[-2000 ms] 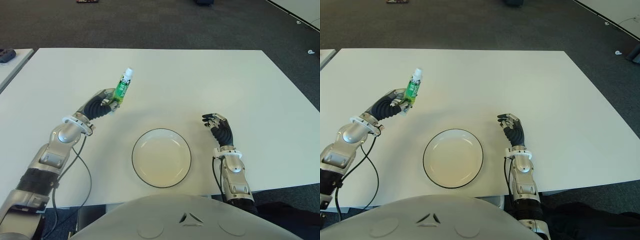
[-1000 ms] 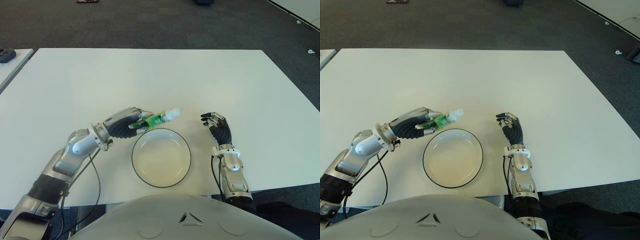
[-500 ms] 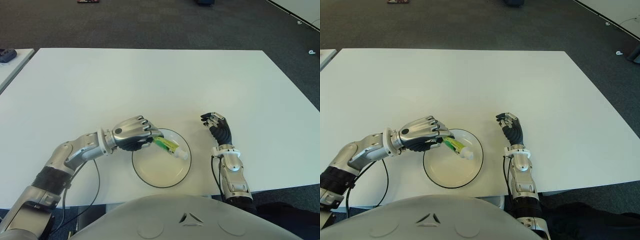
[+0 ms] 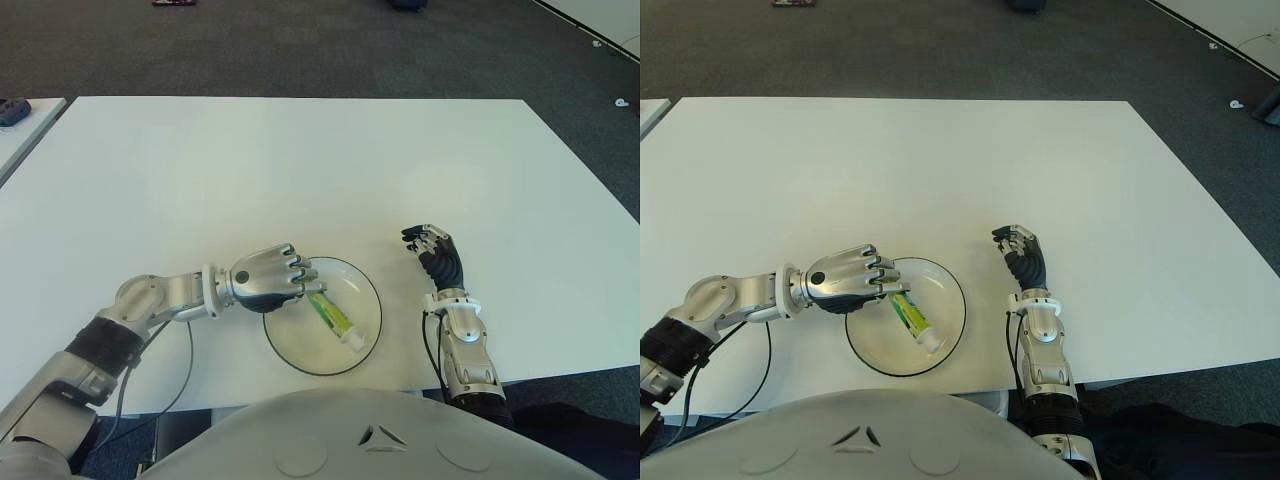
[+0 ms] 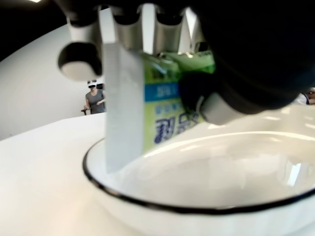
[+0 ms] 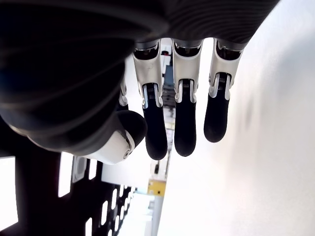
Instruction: Put the toothpaste on the table into the plate.
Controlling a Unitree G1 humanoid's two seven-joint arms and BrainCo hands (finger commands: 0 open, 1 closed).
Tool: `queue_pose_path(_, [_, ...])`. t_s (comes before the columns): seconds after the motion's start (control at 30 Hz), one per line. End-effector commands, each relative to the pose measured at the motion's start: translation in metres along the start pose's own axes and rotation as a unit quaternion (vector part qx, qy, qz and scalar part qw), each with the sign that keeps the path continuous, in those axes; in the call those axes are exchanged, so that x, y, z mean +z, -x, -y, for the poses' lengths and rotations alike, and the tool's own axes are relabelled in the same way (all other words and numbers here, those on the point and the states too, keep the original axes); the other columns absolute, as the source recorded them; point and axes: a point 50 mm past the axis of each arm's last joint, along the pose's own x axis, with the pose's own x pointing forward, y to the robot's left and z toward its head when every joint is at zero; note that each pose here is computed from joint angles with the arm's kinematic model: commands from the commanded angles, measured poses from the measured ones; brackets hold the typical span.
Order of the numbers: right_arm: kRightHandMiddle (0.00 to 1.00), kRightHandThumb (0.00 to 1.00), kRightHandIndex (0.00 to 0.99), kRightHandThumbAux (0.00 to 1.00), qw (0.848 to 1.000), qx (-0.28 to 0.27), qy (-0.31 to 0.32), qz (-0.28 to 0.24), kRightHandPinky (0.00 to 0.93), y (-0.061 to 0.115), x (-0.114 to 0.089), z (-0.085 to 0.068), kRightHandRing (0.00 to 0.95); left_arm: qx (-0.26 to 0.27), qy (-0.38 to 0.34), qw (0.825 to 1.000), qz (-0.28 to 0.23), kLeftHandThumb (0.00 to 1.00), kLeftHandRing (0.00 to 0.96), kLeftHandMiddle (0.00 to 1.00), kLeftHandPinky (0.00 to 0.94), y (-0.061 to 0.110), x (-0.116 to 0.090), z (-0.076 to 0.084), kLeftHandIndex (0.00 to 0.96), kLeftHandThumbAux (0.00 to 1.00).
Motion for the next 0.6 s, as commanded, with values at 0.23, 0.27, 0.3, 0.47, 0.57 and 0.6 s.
queue_pose_path(0.23, [0.413,0.689,0.417,0.735,1.0,-0.001,-0.004,-0.003,0.397,0.0,-0.001,0.0,0.385,-0.012,-0.009,1.0,-0.014,0.708,0.83,0.84,0.796,0.001,-0.006,-0.002,0.442,0.71])
queue_pose_path(0.27, [0.412,0.689,0.417,0.735,1.0,-0.001,-0.004,-0.003,0.396,0.0,-0.001,0.0,0.385,-0.015,-0.006,1.0,-0.017,0.707,0.809,0.823,0.767,0.0,-0.007,-0.003,0.441,0.709])
queue_pose_path(0.3, [0.411,0.689,0.417,0.735,1.0,-0.001,-0.003,-0.003,0.396,0.0,-0.001,0.0,0.385,-0.017,-0.003,1.0,-0.019,0.705,0.778,0.799,0.724,0.0,-0.007,-0.003,0.44,0.709])
queue_pose_path(0.47, [0.41,0.689,0.418,0.735,1.0,-0.001,-0.001,-0.002,0.394,0.0,-0.001,0.0,0.383,-0.039,-0.011,0.998,-0.039,0.434,0.349,0.361,0.343,0.0,-0.008,-0.009,0.234,0.695])
queue_pose_path(0.57, [0.412,0.69,0.419,0.734,1.0,-0.001,-0.001,-0.002,0.394,-0.001,-0.001,0.0,0.384,-0.047,-0.027,0.997,-0.056,0.228,0.114,0.118,0.118,0.0,-0.009,-0.01,0.076,0.666])
queue_pose_path(0.6, [0.413,0.69,0.42,0.733,1.0,-0.001,-0.001,-0.002,0.391,-0.001,-0.001,0.0,0.384,-0.048,-0.033,0.996,-0.063,0.194,0.073,0.075,0.075,0.0,-0.009,-0.01,0.049,0.633])
